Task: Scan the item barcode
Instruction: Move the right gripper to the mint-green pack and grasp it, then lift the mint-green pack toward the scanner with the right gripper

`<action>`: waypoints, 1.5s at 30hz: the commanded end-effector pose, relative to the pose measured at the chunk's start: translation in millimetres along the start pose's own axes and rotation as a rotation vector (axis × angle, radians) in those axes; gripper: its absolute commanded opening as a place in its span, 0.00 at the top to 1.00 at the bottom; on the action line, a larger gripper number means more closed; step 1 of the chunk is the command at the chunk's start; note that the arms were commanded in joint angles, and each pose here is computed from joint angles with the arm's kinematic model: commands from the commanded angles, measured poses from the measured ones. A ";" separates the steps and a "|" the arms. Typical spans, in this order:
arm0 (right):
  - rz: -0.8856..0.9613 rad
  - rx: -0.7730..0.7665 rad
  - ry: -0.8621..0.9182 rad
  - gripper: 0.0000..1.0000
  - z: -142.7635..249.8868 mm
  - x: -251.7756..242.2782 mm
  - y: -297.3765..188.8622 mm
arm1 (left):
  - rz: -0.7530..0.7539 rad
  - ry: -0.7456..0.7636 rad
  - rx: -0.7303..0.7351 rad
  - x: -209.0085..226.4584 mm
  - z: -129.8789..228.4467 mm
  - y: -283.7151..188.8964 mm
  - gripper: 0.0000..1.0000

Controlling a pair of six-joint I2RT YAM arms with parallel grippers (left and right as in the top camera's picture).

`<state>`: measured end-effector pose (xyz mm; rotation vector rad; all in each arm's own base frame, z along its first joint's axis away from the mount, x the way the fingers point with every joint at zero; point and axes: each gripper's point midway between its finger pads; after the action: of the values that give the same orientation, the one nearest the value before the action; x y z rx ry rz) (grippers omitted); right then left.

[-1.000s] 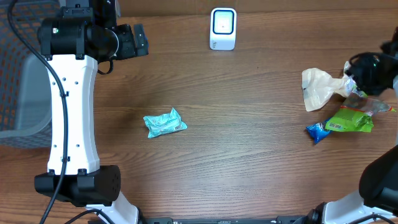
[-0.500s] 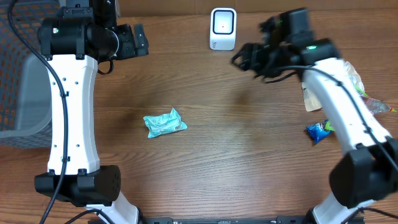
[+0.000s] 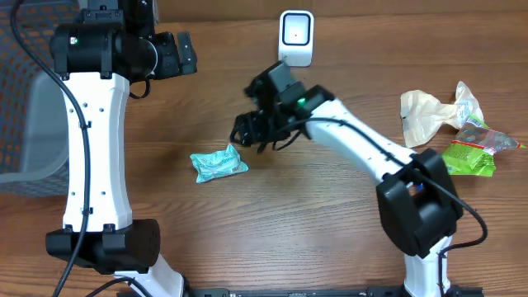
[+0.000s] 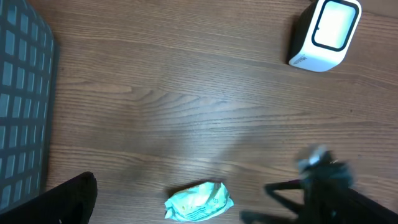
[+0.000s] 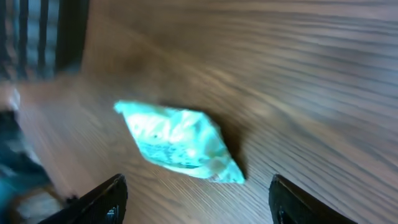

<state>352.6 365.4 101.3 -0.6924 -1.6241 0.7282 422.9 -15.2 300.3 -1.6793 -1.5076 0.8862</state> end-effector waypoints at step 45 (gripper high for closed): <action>0.004 0.103 -0.100 0.55 23.6 -21.5 82.9 | 0.005 -0.012 -0.023 -1.5 -2.3 -8.2 0.00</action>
<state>339.2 400.5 20.7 -0.6117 -1.7194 0.8771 423.0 -15.2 300.3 -1.6792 -1.5081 0.8858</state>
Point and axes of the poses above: each gripper's point midway between its finger pads, its own y axis out along the fingers, its own x axis along the line the jaws close on, z = x × y, and after that the axes turned 15 degrees about y, right-handed
